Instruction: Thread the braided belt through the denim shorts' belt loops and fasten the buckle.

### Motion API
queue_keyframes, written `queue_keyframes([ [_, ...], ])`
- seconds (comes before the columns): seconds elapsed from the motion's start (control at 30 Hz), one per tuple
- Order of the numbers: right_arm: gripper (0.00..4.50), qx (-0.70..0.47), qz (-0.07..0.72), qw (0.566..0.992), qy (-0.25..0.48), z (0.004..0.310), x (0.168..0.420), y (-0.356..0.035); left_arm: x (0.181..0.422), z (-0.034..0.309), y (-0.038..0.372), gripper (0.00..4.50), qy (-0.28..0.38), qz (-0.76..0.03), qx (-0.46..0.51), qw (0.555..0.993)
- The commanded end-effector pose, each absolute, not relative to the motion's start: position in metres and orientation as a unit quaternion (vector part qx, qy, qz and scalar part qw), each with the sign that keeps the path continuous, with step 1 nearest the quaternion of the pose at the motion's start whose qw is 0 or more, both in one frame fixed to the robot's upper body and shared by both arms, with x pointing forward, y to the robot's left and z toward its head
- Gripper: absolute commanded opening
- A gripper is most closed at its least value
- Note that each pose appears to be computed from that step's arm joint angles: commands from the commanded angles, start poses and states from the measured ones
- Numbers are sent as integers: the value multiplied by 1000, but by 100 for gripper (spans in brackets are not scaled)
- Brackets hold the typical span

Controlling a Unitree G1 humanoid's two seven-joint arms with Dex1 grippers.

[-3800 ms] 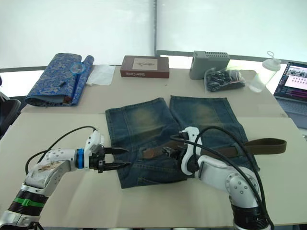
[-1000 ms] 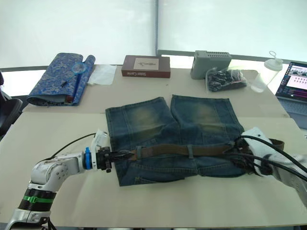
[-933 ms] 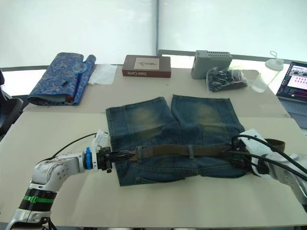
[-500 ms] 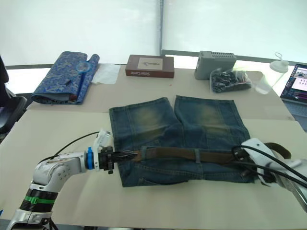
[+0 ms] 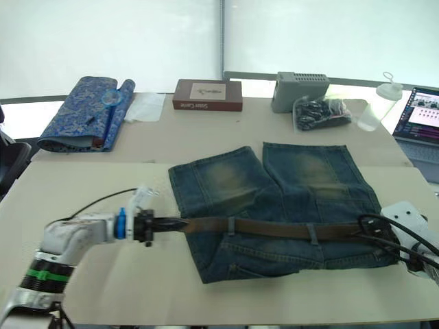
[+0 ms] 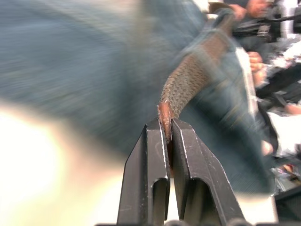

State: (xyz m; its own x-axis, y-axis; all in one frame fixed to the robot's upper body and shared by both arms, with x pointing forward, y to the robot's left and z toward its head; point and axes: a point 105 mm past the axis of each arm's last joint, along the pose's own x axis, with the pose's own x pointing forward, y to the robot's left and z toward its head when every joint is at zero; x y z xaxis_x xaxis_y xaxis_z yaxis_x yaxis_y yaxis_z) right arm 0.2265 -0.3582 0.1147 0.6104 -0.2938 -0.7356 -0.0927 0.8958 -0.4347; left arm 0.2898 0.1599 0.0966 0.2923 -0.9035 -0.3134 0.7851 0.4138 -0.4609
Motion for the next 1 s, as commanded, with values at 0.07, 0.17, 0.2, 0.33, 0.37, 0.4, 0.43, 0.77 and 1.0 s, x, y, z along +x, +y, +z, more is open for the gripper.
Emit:
queue_keyframes([
  [0.07, 4, -219, -77, 884, 405, 128, 238, -362, 299, 107, 173, 0, 252, -529, -95, 805],
  [0.17, 4, -214, -79, 887, 402, 129, 240, -362, 311, 107, 187, 0, 245, -501, -90, 825],
  [0.2, 4, -213, -79, 887, 401, 129, 240, -362, 314, 107, 190, 0, 242, -494, -88, 830],
  [0.33, 4, -196, -81, 895, 394, 128, 242, -357, 335, 115, 229, 0, 225, -430, -76, 871],
  [0.37, 4, -196, -83, 894, 394, 128, 241, -359, 336, 115, 230, 0, 224, -430, -73, 872],
  [0.4, 4, -195, -83, 894, 394, 128, 241, -359, 337, 116, 235, 0, 227, -426, -70, 873],
  [0.43, 4, -191, -83, 896, 392, 127, 241, -357, 338, 115, 243, 0, 233, -418, -65, 876],
  [0.77, 4, -148, -80, 908, 383, 123, 241, -344, 348, 110, 309, 0, 262, -310, 6, 914],
  [1.0, 4, -141, -75, 912, 378, 124, 244, -336, 353, 106, 342, 0, 263, -227, 40, 937],
])
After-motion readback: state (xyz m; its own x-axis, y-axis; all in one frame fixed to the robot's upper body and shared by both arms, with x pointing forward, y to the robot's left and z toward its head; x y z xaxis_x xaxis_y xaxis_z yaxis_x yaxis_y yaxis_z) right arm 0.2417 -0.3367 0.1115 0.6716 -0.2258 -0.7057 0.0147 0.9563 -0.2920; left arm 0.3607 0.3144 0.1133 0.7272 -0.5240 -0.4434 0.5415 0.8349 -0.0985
